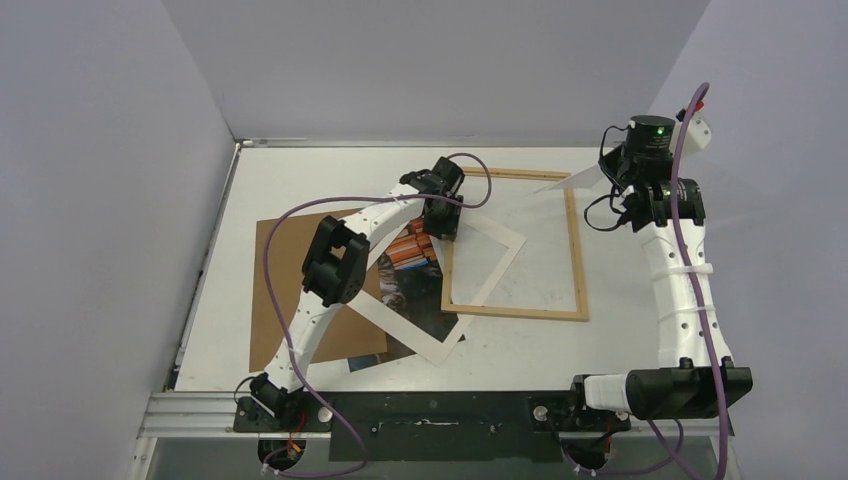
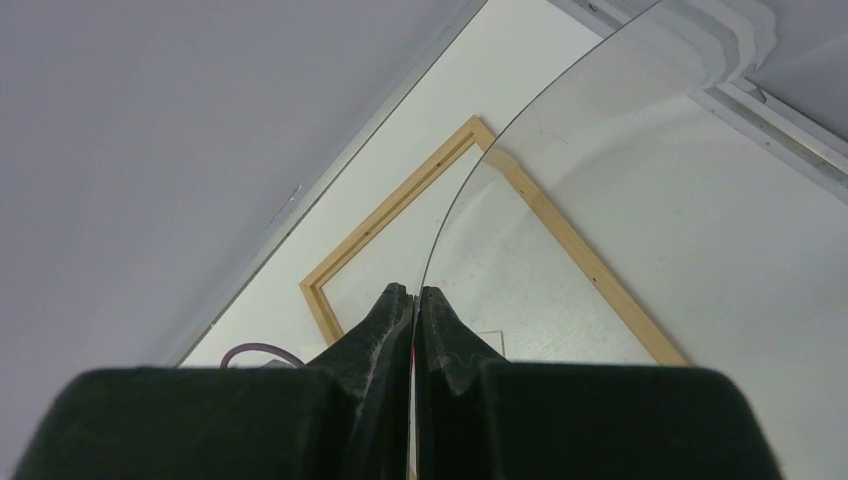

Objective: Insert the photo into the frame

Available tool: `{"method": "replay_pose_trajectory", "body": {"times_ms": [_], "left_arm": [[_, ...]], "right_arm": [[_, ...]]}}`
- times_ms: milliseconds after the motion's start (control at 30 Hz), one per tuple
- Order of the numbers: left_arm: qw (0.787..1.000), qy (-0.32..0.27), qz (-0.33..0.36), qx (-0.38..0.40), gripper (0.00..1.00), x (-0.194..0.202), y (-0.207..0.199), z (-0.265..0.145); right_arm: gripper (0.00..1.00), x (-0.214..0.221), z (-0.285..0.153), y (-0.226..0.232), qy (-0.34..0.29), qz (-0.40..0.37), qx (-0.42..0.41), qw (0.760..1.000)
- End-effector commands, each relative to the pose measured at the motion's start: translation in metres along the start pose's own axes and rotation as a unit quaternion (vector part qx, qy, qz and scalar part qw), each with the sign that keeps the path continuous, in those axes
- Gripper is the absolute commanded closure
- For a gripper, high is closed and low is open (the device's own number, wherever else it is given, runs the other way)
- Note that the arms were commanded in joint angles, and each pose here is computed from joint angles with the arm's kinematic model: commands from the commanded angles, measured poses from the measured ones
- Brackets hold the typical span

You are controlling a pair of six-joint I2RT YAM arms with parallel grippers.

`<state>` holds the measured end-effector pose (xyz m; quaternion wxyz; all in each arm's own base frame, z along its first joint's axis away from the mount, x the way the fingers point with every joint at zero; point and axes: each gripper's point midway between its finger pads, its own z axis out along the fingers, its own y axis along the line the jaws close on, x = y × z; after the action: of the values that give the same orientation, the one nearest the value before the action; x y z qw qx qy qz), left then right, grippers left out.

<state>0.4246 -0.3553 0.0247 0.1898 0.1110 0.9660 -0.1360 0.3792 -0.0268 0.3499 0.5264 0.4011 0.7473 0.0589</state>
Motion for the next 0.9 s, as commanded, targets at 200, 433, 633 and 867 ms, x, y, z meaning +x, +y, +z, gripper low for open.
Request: {"method": "replay_pose_trajectory", "body": {"times_ms": [200, 433, 633, 867], "left_arm": [[0.999, -0.012, 0.011, -0.029, 0.82, -0.011, 0.007, -0.005], [1.0, -0.017, 0.005, 0.003, 1.0, -0.029, 0.011, -0.041], [0.999, -0.024, -0.039, -0.01, 1.0, -0.038, 0.042, -0.071], [0.994, -0.034, -0.1, -0.004, 1.0, -0.031, 0.072, -0.085]], "right_arm": [[1.0, -0.027, -0.015, 0.008, -0.039, 0.001, -0.019, 0.999], [1.0, -0.018, -0.01, 0.023, -0.014, -0.005, -0.053, 0.998], [1.0, -0.004, -0.004, 0.051, 0.027, -0.012, -0.118, 0.993], [1.0, 0.018, -0.004, 0.093, 0.079, -0.012, -0.22, 0.972]]}}
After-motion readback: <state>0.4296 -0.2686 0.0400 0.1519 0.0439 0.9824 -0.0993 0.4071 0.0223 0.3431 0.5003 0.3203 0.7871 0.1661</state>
